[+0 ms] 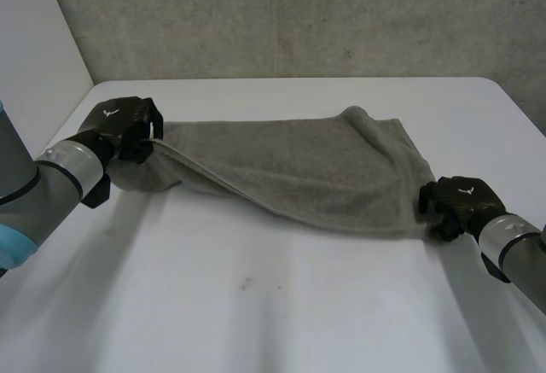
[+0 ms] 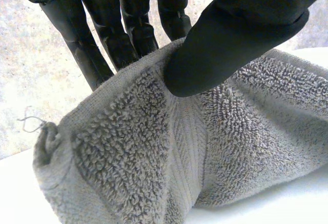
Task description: Fold the towel.
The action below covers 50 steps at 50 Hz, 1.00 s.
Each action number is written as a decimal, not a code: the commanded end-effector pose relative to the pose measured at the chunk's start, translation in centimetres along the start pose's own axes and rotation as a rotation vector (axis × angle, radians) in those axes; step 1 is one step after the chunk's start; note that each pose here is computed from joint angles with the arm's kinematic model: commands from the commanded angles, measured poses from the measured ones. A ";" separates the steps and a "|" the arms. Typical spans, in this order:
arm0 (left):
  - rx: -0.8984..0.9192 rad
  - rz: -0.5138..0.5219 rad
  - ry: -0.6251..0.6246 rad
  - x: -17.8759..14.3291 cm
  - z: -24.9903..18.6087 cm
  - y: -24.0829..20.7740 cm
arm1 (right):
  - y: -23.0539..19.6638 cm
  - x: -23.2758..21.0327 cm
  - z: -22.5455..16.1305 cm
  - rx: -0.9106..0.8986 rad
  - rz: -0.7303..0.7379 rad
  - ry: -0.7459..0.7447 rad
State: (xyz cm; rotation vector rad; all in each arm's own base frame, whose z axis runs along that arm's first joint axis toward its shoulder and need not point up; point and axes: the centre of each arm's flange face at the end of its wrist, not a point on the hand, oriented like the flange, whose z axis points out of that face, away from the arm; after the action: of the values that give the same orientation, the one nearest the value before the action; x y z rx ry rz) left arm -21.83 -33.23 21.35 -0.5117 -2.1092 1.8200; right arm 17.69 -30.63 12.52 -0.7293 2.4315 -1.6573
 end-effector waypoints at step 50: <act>-0.262 0.205 0.018 -0.1 -0.8 -3.5 | -15.2 2.1 -3.3 -0.024 -0.477 -0.054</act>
State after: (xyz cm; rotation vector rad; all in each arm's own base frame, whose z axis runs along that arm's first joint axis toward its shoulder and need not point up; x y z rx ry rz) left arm -20.79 -28.93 30.43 -0.7904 -2.2650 1.7744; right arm 18.76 -31.25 33.38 -1.3482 2.2941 -1.9338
